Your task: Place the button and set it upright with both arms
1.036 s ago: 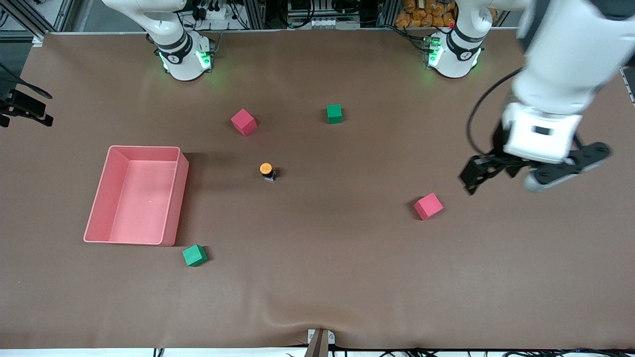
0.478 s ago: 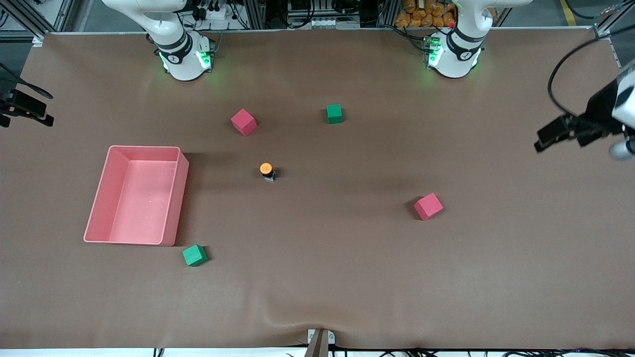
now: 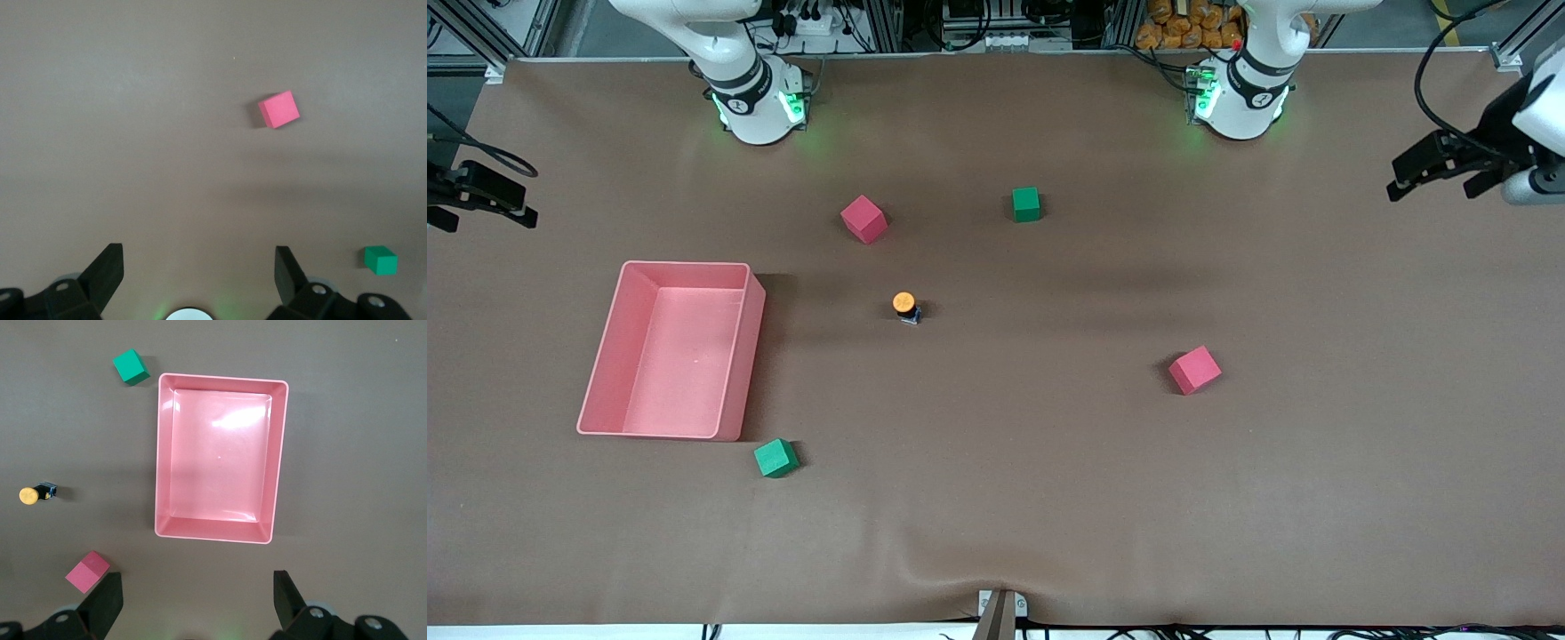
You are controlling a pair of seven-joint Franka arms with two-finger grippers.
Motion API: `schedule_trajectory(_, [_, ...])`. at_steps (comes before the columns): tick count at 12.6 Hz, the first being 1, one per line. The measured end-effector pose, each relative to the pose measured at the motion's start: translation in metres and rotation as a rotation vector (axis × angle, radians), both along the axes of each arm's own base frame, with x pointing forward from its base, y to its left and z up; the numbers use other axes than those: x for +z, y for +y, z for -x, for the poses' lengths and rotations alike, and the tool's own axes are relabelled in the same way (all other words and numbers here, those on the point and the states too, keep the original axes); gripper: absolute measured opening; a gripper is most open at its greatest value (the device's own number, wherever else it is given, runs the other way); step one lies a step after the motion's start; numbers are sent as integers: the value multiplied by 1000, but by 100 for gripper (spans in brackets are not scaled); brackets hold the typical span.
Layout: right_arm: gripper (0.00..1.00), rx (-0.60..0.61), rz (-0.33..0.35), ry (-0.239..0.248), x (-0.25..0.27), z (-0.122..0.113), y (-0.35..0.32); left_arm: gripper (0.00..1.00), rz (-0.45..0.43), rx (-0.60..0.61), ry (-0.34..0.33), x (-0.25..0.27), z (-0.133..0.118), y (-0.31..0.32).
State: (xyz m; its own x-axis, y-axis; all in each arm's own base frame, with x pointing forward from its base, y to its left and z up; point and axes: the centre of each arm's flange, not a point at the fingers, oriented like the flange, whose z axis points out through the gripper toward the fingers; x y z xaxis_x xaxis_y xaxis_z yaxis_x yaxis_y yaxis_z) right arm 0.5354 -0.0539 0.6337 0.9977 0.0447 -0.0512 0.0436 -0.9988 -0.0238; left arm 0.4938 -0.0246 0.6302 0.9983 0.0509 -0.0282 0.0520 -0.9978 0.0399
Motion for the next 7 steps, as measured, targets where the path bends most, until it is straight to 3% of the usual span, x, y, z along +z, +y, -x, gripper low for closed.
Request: schedule_trajectory(7, [100, 0, 0, -3, 0, 0, 0, 100, -37, -27, 29, 11, 12, 1])
